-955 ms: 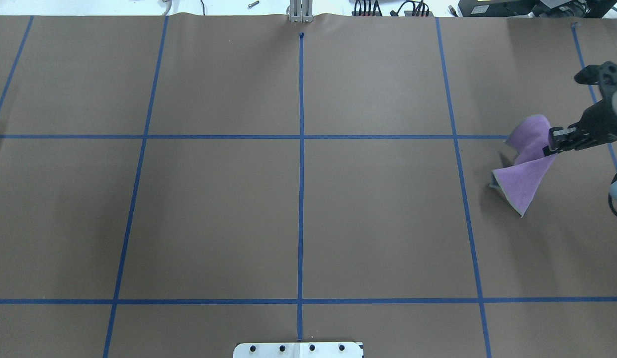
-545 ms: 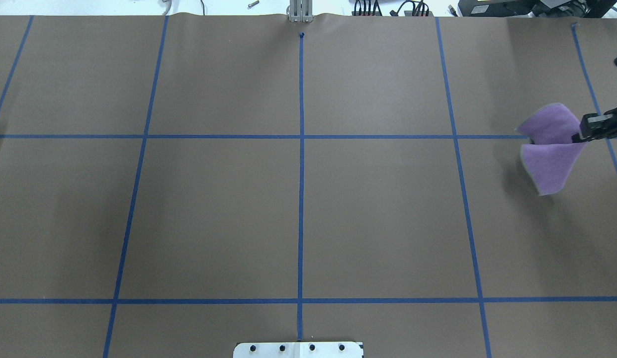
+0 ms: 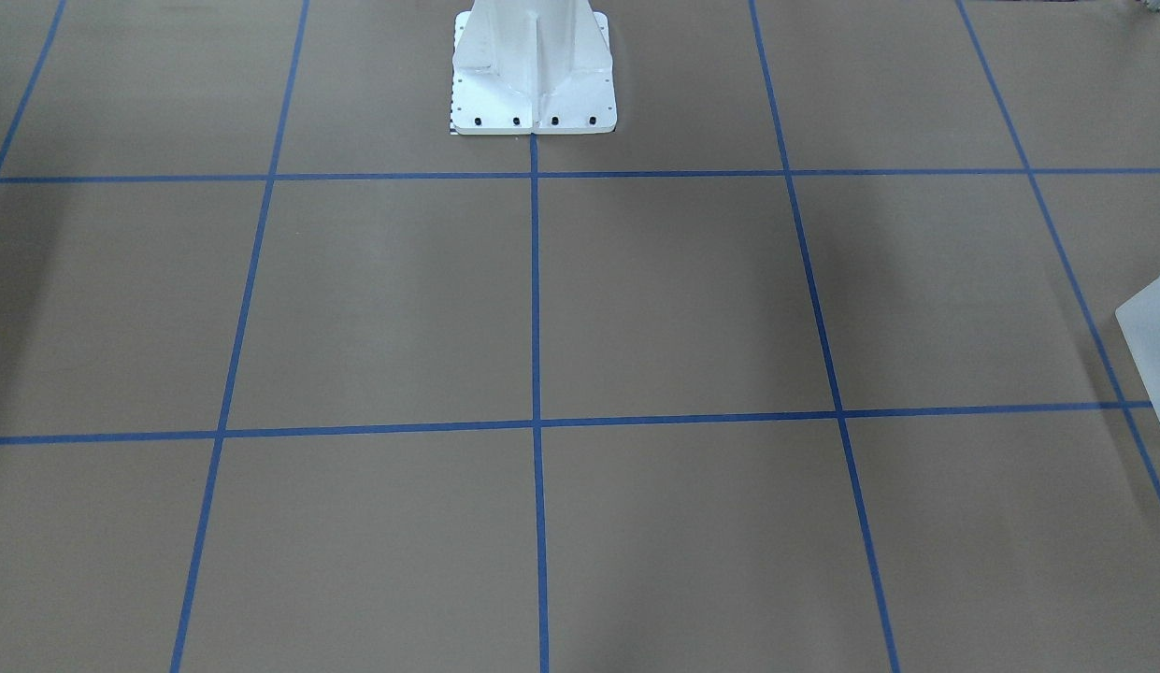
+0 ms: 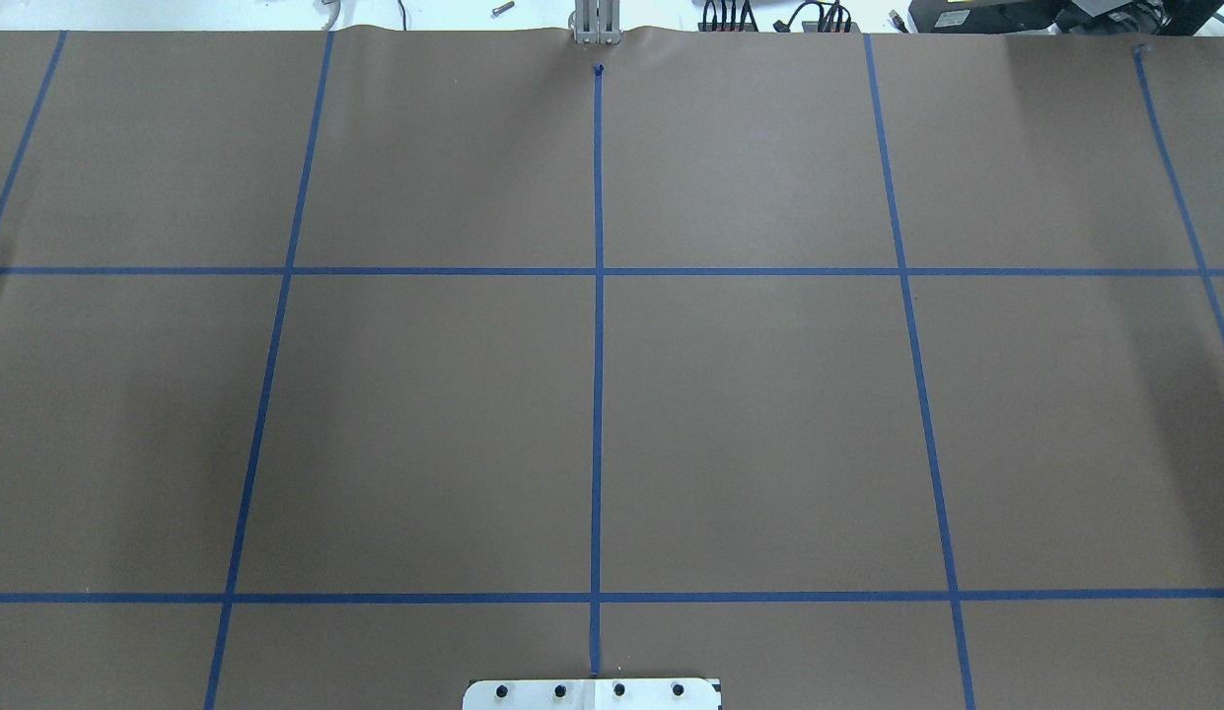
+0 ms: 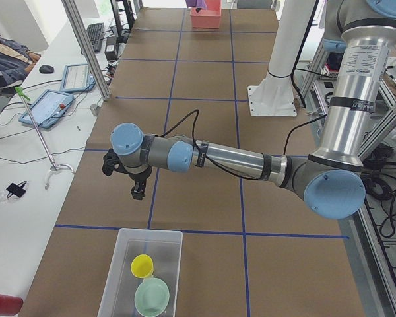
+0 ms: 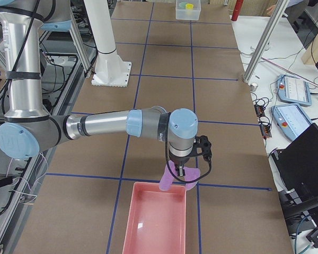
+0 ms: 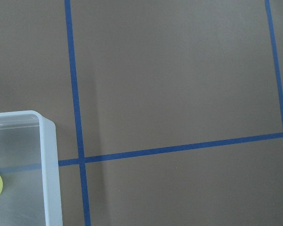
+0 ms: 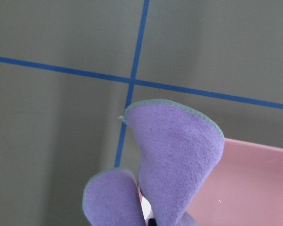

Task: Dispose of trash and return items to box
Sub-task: 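Lift the purple cloth with the right gripper into the pink bin, then release the cloth and hold the right gripper above the pink bin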

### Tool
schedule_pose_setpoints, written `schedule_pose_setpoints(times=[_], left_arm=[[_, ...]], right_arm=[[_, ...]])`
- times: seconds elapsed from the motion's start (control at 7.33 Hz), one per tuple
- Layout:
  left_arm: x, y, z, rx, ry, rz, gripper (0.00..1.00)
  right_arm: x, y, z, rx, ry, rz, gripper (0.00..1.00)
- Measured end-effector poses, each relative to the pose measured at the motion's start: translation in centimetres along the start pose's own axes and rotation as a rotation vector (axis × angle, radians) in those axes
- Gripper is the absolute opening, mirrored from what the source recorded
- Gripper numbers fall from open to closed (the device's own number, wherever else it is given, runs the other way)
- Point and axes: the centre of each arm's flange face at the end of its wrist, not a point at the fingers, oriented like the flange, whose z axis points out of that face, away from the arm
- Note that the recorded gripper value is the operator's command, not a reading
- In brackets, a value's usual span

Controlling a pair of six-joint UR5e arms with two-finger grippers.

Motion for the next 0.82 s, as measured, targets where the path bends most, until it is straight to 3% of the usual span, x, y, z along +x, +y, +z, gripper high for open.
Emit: schedule_pose_setpoints(times=[0.55, 0.68, 0.82], left_arm=[[0.3, -0.1, 0.4, -0.006, 0.002, 0.005, 0.98], [0.3, -0.1, 0.4, -0.007, 0.003, 0.005, 0.98], [0.3, 0.0, 0.5, -0.008, 0.003, 0.004, 0.98]], right_arm=[[5.9, 5.5, 5.5, -0.071, 0.018, -0.047, 0.0], [7.2, 5.8, 6.8, -0.068, 0.027, -0.062, 0.36], [8.0, 6.0, 7.7, -0.066, 0.032, -0.069, 0.99]])
